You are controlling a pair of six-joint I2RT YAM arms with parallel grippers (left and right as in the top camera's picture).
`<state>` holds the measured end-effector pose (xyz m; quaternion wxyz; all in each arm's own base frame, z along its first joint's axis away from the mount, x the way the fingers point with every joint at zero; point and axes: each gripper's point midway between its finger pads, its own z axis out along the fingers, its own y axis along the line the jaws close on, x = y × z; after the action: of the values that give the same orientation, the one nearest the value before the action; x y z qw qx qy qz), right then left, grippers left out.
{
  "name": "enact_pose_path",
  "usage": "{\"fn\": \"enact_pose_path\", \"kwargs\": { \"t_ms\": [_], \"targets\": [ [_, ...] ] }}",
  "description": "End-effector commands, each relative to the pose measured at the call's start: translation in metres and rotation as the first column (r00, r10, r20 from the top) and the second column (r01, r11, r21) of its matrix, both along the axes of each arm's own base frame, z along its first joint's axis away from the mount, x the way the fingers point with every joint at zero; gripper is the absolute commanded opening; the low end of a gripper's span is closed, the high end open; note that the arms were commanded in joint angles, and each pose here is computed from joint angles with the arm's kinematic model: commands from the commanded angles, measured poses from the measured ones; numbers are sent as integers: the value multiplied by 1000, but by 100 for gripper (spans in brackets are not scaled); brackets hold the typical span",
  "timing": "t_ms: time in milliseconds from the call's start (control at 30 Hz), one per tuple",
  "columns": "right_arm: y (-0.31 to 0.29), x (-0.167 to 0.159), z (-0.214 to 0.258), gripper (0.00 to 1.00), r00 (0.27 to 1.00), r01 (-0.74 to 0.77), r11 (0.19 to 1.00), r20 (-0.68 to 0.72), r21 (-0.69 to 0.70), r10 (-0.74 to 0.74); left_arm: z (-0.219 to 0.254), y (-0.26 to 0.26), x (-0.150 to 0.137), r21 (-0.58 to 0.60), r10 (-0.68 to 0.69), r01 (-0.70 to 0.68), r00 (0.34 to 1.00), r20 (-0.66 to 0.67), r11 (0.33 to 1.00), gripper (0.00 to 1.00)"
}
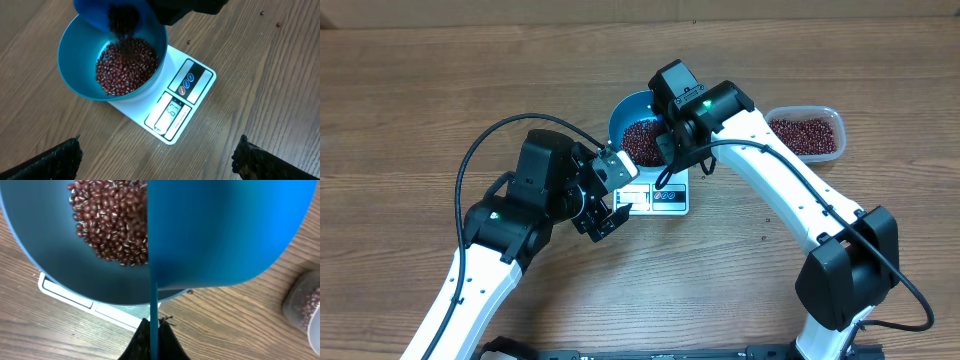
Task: Scoop item into bowl and weigh 150g on scale
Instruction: 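Tilt the scoop with the right gripper to pour beans into the bowl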
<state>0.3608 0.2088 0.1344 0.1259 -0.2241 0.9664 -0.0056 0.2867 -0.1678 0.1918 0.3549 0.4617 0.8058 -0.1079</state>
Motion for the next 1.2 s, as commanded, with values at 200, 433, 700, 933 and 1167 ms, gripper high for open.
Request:
{"fn": "enact_pose_path", "kwargs": {
  "t_ms": [200,433,700,933,1167],
  "targets": [
    [4,6,25,4,996,-5,1000,93,-13,6,11,-2,4,-23,12,-11,1000,12,1000,99],
    [3,6,25,4,995,-3,1000,96,-18,5,10,-2,4,-23,12,-11,1000,11,1000,99],
    [3,7,25,4,995,-2,1000,97,-20,4,11,-2,4,-23,11,-11,1000,12,1000,100],
    [-4,9,26,4,993,10,998,115,-56,-4,10,-2,4,-23,11,-11,1000,11,1000,100],
    [-7,10,26,4,992,16,997,124,-73,-7,10,-2,4,-23,12,-11,1000,11,1000,99]
  ]
}}
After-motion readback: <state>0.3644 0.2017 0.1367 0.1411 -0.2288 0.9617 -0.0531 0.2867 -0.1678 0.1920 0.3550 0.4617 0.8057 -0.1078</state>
